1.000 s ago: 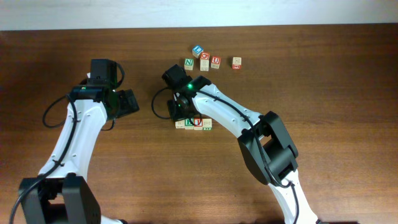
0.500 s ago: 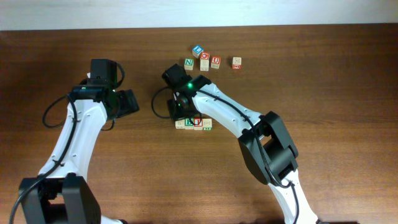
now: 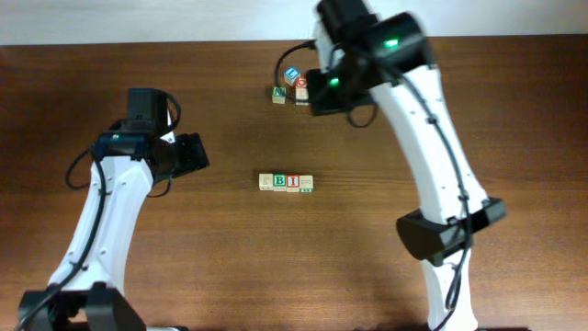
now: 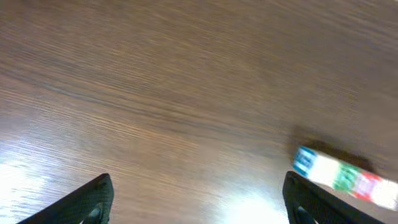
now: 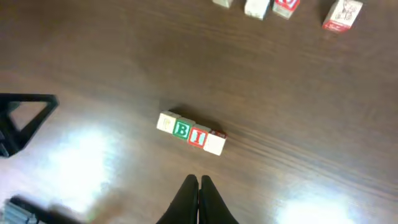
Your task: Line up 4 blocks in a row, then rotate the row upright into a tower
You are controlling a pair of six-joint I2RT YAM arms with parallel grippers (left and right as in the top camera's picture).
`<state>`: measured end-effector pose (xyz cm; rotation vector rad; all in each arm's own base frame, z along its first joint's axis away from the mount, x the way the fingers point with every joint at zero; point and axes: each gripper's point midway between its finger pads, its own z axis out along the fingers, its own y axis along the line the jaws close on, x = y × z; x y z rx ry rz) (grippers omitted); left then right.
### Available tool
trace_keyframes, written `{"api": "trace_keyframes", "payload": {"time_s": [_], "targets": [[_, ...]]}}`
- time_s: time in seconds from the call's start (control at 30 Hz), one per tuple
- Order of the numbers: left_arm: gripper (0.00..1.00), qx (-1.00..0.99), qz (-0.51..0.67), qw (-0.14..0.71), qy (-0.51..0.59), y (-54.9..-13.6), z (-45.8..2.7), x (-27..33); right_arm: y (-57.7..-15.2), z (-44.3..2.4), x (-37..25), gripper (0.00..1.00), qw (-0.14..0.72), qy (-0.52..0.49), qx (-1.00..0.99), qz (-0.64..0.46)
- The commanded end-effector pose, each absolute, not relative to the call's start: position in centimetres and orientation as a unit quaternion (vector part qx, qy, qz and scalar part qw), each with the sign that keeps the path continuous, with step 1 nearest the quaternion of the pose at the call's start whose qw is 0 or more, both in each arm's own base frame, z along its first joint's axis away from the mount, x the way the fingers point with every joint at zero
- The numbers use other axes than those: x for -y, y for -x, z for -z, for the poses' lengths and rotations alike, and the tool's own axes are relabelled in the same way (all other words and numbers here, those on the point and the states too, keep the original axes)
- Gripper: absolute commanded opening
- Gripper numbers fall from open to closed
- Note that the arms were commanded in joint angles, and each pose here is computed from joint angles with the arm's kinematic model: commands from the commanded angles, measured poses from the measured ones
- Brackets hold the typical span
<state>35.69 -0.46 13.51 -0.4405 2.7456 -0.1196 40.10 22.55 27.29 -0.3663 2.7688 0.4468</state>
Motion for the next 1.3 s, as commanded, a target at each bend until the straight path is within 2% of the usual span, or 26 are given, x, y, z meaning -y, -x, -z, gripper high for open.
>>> {"api": "trace_keyframes", "payload": {"time_s": [0.0, 0.07, 0.23, 0.47, 0.5, 0.57, 0.63, 0.7, 0.73, 0.87, 1.1, 1.27], "targets": [[0.84, -0.971, 0.135, 0.166, 0.105, -35.0, -14.3, 3.8, -39.5, -28.5, -22.7, 0.04, 0.147, 0.18, -0.946, -0.227], [0.79, -0.972, 0.152, 0.157, 0.09, -34.7, -14.1, 4.6, -39.7, -27.1, -21.9, 0.04, 0.125, 0.17, -0.952, -0.222], [0.8, -0.979, 0.149, 0.118, 0.07, -34.3, -12.0, 6.2, -39.2, -23.0, -20.1, 0.05, 0.062, 0.152, -0.969, -0.184], [0.8, -0.988, 0.12, 0.079, 0.06, -34.3, -8.9, 6.6, -36.3, -21.4, -16.4, 0.04, 0.025, 0.129, -0.98, -0.147], [0.69, -0.988, 0.12, 0.081, 0.06, -34.5, -8.8, 6.7, -36.1, -20.6, -16.0, 0.04, 0.022, 0.13, -0.979, -0.158], [0.38, -0.987, 0.121, 0.087, 0.059, -34.9, -8.7, 6.7, -35.5, -19.7, -16.9, 0.05, 0.018, 0.15, -0.965, -0.214], [0.29, -0.987, 0.121, 0.088, 0.056, -35.2, -8.3, 6.9, -34.6, -17.8, -16.9, 0.05, 0.01, 0.146, -0.955, -0.259], [0.24, -0.988, 0.12, 0.081, 0.055, -35.4, -7.5, 7.0, -34.3, -16.0, -16.2, 0.04, 0.007, 0.128, -0.949, -0.288], [0.14, -0.989, 0.124, 0.075, 0.029, -35.5, -6.5, 7.6, -34.3, -15.0, -16.1, 0.04, 0.011, 0.125, -0.935, -0.332], [0.0, -0.991, 0.119, 0.054, -0.001, -35.4, -4.5, 8.1, -35.4, -12.7, -15.9, 0.05, 0.041, 0.109, -0.913, -0.39], [0.0, -0.989, 0.133, 0.07, 0.002, -36.4, -4.3, 8.6, -37.1, -6.3, -16.4, 0.04, 0.071, 0.019, -0.933, -0.353], [0.0, -0.987, 0.136, 0.08, -0.01, -36.8, -4.3, 9.4, -37.3, -4.9, -18.3, 0.04, 0.086, 0.009, -0.934, -0.347]]}}
